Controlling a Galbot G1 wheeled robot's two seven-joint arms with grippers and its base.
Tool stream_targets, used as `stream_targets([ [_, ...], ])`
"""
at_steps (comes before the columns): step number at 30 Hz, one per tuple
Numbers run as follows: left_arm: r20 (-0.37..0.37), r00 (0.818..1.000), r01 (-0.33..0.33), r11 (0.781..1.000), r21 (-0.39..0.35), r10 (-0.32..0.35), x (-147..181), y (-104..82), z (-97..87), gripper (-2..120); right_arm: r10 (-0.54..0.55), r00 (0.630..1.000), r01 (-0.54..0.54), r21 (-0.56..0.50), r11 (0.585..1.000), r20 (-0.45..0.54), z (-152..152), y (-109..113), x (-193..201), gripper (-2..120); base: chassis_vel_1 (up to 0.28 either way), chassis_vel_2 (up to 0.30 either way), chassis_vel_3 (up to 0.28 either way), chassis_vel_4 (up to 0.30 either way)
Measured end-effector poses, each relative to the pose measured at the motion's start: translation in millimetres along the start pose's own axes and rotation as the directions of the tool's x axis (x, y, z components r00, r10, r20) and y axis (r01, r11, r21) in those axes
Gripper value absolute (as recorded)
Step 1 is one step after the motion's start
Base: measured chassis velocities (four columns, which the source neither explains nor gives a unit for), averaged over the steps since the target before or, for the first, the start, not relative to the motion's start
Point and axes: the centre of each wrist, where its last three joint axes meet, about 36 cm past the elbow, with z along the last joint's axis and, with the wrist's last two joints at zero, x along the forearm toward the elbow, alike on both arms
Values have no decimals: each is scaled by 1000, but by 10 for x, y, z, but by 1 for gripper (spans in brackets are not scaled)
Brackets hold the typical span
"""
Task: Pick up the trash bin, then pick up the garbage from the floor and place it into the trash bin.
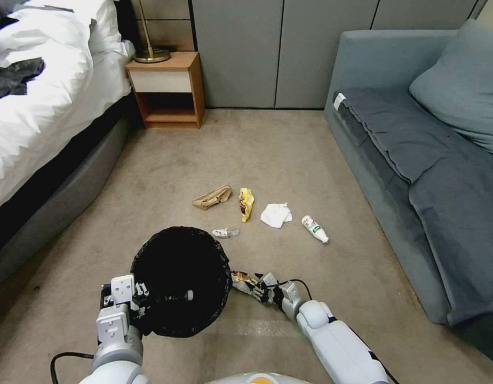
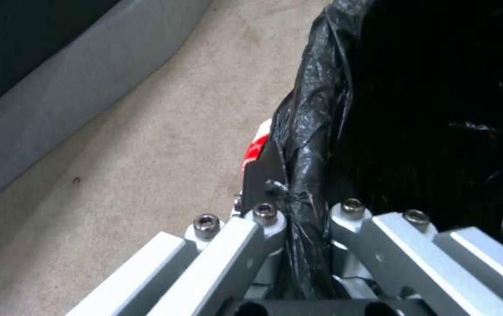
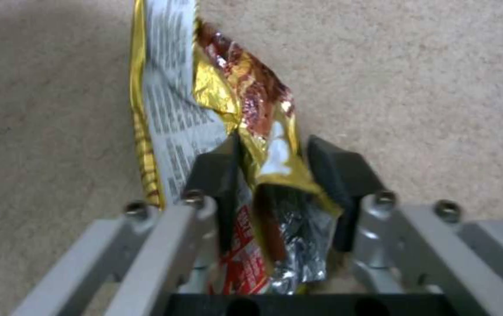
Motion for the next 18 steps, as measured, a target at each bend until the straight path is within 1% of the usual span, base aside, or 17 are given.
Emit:
stream_targets([
  [1, 0, 1000, 0, 1000, 0, 0, 0, 0, 0, 1, 0, 1000, 0, 0, 1000, 0, 0, 0, 0, 29, 0, 0, 0, 0],
  [4, 1, 1000, -1, 1000, 0, 1, -2, -1, -3, 1, -1, 1000, 1, -7, 1000, 0, 14, 38, -7, 13, 0, 0, 0, 0],
  [5, 2, 1000, -1, 1000, 0, 1, -2, -3, -3, 1, 1, 1000, -1, -10, 1000, -1, 26, 44, -2, 10, 0, 0, 0, 0],
  [6, 2, 1000, -1, 1000, 0, 1, -2, -3, -3, 1, 1, 1000, -1, -10, 1000, -1, 26, 44, -2, 10, 0, 0, 0, 0],
  [8, 2, 1000, -3, 1000, 0, 3, -1, -7, -4, 1, 1, 1000, -1, -17, 1000, -4, 67, 72, 19, 0, 0, 0, 0, 0],
  [15, 5, 1000, -9, 1000, 0, 9, -2, -18, -9, 1, 11, 1000, -11, -18, 1000, 1, 95, 62, 70, 0, 0, 0, 0, 0],
  [18, 7, 1000, -11, 1000, 0, 11, -3, -19, -16, 1, 31, 999, -31, -18, 999, 20, 69, 34, 116, 0, 0, 0, 0, 0],
])
